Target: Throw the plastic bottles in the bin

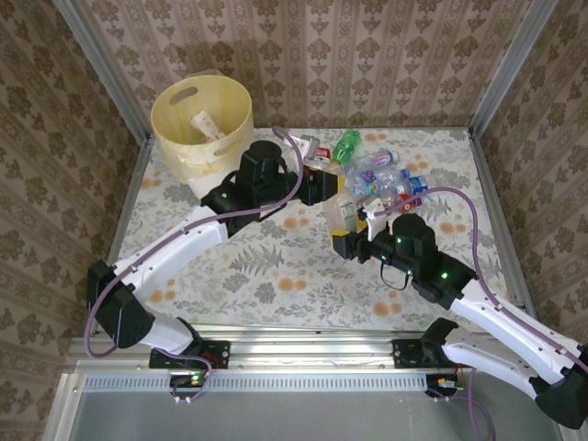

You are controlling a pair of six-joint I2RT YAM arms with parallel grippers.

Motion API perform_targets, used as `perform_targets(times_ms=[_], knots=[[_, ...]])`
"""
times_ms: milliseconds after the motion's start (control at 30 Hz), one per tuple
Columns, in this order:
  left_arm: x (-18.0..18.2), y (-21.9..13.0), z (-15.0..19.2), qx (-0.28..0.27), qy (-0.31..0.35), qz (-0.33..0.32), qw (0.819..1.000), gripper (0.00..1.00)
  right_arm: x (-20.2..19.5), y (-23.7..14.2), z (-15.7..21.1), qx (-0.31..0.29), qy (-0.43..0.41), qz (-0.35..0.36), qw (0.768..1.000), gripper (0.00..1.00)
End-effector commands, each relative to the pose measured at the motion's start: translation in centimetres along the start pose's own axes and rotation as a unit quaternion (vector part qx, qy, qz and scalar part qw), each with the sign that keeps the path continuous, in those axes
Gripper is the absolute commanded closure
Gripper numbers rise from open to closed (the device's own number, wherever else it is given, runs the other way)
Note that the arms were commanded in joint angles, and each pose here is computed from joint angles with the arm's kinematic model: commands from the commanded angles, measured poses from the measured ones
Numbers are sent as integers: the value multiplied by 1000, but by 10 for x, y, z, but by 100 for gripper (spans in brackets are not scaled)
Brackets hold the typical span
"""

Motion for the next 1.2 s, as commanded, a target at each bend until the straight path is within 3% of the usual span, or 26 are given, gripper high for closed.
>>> perform_targets(times_ms=[0,100,267,433,600,800,1167], knots=[[-2,-2,-11,-13,14,15,1000,72,7,-5,-9,-21,-14,-13,1000,62],[1,-4,-10,-14,11,10,1000,75,7,-5,-9,-20,-14,-12,1000,54],[5,-16,-14,-24,14,-6,1000,76,4,-6,-7,-18,-14,3,1000,24],[8,-41,-23,-37,39,-45,998,76,-1,-8,-2,-11,-15,23,1000,2],[6,-76,-35,-55,85,-102,990,76,-2,-10,3,-9,-20,18,1000,0],[-1,-127,-50,-88,149,-182,968,77,-2,-11,4,-4,-21,15,1000,0],[-20,-220,-77,-163,267,-334,889,79,-3,-11,5,2,-20,20,1000,0]])
Point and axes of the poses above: each hand's point on the last joint's axis, 136 mm out from that joint toward the fingers, its own y axis out along the fingers, its own x axis along the line the jaws close on, z = x × y, the point moved 9 cm from there along -y, back along the fingers, and after that the axes turned 15 degrees about y, right-handed, at the moved point
